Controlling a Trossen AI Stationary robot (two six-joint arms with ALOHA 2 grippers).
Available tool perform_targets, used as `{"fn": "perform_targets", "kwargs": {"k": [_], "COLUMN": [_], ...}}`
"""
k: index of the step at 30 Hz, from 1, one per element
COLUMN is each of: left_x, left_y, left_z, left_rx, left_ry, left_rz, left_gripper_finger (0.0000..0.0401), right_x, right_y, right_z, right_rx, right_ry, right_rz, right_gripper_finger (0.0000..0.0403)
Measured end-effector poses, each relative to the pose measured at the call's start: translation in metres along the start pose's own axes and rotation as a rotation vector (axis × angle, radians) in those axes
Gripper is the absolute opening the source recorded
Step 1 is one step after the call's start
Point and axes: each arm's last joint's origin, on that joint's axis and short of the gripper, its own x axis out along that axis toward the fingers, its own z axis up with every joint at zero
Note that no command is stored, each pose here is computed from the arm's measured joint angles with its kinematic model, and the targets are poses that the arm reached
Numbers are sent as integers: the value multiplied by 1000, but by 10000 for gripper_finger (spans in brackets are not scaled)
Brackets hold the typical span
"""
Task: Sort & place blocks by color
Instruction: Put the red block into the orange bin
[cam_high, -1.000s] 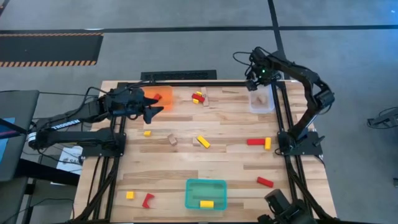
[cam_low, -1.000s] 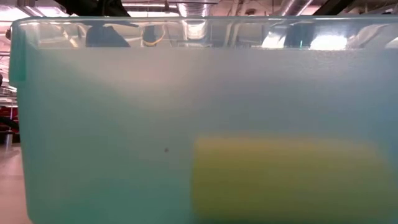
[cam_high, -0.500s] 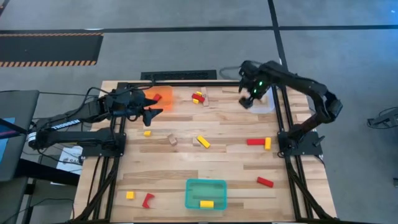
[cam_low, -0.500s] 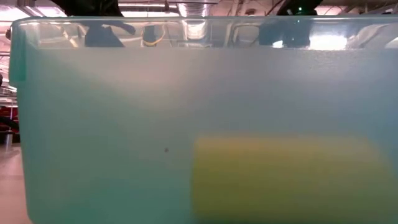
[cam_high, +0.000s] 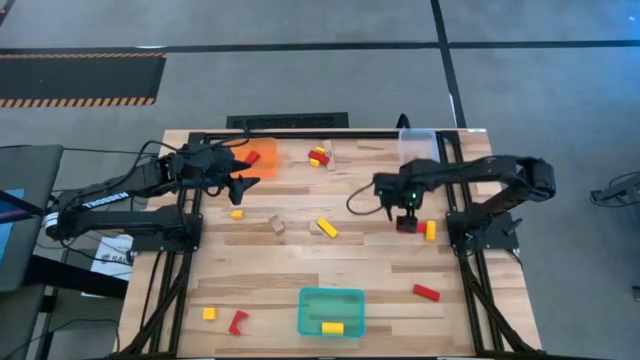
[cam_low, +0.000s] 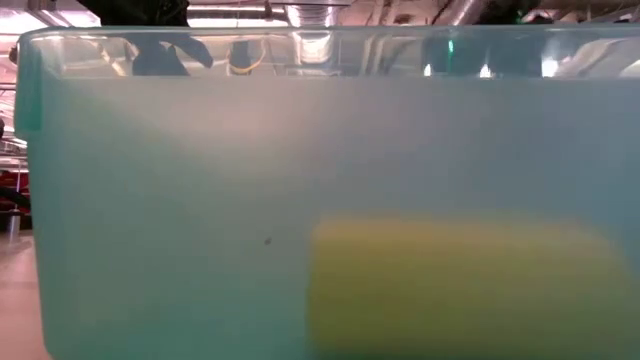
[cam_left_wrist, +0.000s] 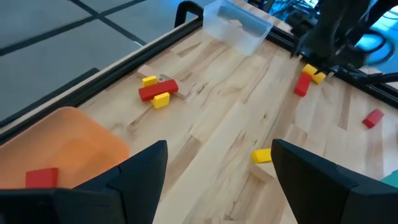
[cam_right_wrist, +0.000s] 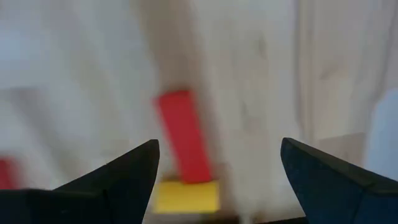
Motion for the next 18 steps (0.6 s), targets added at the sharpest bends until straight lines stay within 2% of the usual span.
{"fn": "perform_targets", "kwargs": {"k": [8, 14, 18], "left_x": [0, 0, 0], "left_y": [0, 0, 0], "left_z": [1, 2, 2], "left_rx": [-13, -41, -42], "left_ry": [-16, -16, -16], "left_rz": [-2, -2, -2], "left_gripper_finger": [274, 274, 274], "right_x": [39, 45, 47], "right_y": [9, 18, 21], "right_z": [-15, -15, -15], "right_rx": [-52, -116, -134], "right_ry": [34, 13, 25], "right_rz": [-13, 12, 19], "right_gripper_finger": [356, 354, 338]}}
